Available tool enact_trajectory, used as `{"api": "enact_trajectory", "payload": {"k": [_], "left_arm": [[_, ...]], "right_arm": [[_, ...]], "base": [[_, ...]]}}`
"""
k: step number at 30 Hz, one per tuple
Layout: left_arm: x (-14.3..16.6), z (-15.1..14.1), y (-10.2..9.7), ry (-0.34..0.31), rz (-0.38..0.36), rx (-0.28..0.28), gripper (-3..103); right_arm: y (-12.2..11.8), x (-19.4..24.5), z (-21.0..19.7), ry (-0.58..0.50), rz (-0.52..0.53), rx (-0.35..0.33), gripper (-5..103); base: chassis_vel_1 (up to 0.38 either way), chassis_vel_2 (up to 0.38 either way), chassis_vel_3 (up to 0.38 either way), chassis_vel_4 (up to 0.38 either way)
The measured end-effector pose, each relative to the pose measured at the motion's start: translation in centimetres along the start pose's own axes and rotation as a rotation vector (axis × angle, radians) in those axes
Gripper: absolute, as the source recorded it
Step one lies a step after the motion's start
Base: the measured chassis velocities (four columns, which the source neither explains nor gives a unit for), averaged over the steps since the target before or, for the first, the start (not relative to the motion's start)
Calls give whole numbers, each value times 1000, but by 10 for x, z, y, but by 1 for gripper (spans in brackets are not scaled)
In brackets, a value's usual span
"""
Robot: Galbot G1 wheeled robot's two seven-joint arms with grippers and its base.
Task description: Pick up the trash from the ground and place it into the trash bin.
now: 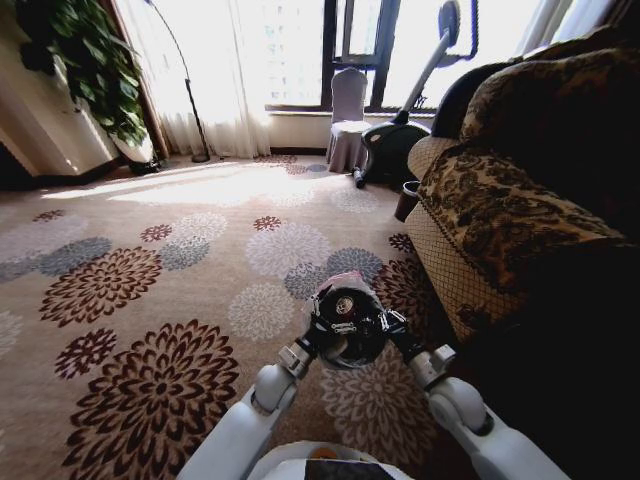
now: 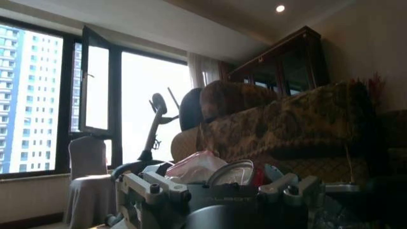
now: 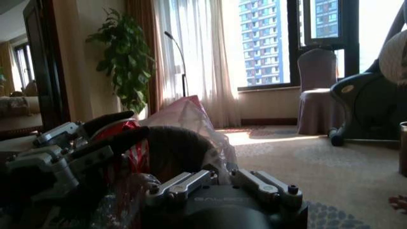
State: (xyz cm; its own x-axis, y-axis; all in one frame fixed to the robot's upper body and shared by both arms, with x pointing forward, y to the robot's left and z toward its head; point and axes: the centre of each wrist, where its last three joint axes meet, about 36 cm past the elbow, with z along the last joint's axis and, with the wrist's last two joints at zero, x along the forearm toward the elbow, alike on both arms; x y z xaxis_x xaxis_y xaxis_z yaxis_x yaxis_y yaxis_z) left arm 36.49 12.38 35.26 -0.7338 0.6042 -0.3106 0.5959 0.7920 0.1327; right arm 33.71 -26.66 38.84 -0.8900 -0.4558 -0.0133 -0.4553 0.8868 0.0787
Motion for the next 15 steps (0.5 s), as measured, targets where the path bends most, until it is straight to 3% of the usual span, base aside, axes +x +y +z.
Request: {"api": "enact_trajectory", "payload": {"k": [6, 9, 13, 15], "left_arm": [[4, -17, -2, -96, 3, -28, 100], [4, -20, 1, -111, 4, -54, 100], [5, -19, 6, -92, -2, -76, 100], [8, -18, 9, -24, 18, -72, 101]], "right_arm": [[-1, -1, -1, -1, 0, 2, 0], [-1, -1, -2, -2, 0, 2, 0], [0, -2, -1, -2, -1, -1, 0], [0, -1, -1, 0, -1, 0, 0]], "base": [[0, 0, 0, 0], [0, 0, 0, 0], [0, 0, 0, 0], [0, 0, 0, 0]]}}
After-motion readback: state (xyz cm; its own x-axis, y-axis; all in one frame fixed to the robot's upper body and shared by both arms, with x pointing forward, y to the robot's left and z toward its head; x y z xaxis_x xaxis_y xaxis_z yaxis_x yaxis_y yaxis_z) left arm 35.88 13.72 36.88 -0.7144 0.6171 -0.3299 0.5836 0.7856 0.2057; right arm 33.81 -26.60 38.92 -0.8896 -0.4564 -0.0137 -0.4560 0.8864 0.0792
